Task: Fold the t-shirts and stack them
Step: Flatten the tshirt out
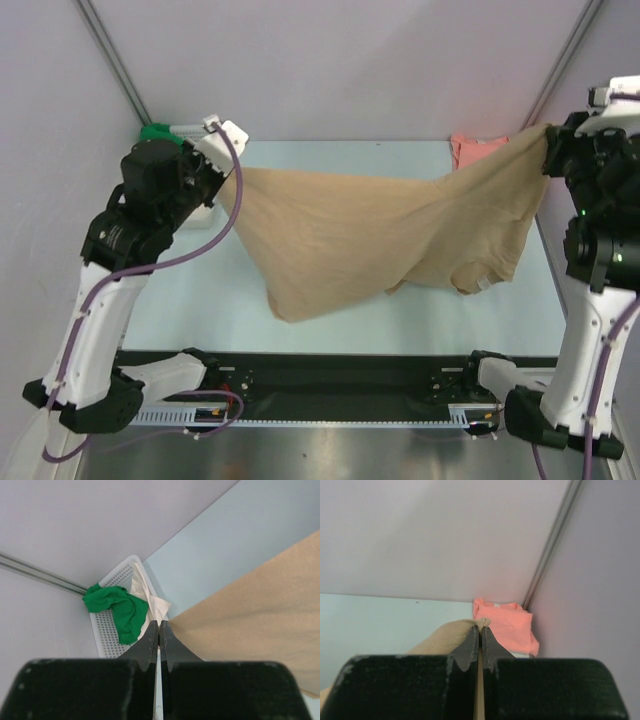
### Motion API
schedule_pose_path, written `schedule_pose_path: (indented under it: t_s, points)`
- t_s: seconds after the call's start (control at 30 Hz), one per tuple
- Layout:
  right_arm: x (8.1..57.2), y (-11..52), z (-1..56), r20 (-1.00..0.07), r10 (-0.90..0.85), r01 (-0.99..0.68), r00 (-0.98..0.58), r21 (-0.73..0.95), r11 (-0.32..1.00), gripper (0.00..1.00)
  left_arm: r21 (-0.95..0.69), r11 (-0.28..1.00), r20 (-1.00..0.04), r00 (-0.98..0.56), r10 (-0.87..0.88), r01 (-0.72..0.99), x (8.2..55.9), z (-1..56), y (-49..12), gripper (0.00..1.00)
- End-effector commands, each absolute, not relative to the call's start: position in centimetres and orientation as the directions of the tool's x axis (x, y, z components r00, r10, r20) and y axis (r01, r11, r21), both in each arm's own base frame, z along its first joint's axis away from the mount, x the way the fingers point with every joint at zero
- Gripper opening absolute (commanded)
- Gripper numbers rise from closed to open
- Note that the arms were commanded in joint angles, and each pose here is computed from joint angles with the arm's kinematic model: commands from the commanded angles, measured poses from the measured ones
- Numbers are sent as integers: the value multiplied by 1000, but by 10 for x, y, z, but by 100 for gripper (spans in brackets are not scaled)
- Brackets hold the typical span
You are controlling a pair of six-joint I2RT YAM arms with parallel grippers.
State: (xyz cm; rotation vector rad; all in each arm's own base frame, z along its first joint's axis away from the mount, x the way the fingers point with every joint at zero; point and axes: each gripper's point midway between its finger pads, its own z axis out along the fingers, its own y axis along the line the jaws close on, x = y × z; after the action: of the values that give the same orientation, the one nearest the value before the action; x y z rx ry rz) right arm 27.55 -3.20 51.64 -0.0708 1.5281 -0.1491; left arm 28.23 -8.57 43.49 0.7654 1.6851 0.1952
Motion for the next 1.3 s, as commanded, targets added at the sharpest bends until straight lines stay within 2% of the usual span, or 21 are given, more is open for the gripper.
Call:
schedule_pose_path:
  t_s: [0.0,0.1,0.2,0.33,0.5,0.67,0.8,0.87,1.03,1.27]
  points:
    - [326,-33,515,-996,-82,13,31,-82,997,0,540,796,-818,-50,573,274,308,457,-78,0]
    - [356,-36,509,-999,-54,2,9,-53,999,0,537,801,-822,-48,567,264,336,462,-90,0]
    - [366,-36,526,-998,-50,-6,42,-51,999,0,525,823,-844,4,537,217,353,482,-95,0]
    - [359,-40,564,-988,-85,27,126,-82,996,0,545,811,-838,101,537,211,346,519,-98,0]
    - [310,-36,609,-960,-141,65,242,-129,990,0,565,805,-823,195,533,182,310,550,-85,0]
    - [251,-29,626,-949,-149,95,277,-128,987,0,571,805,-810,269,521,160,266,565,-69,0]
    - [193,-29,650,-911,-196,168,363,-142,975,0,591,796,-779,351,520,131,227,586,-56,0]
    - [180,-31,656,-901,-200,193,385,-133,972,0,595,794,-773,360,523,125,220,591,-52,0]
    - [189,-36,663,-891,-207,215,404,-127,968,0,593,800,-775,332,537,91,226,591,-47,1]
    - [262,-39,638,-909,-216,153,356,-171,973,0,600,797,-790,205,578,66,275,557,-50,0]
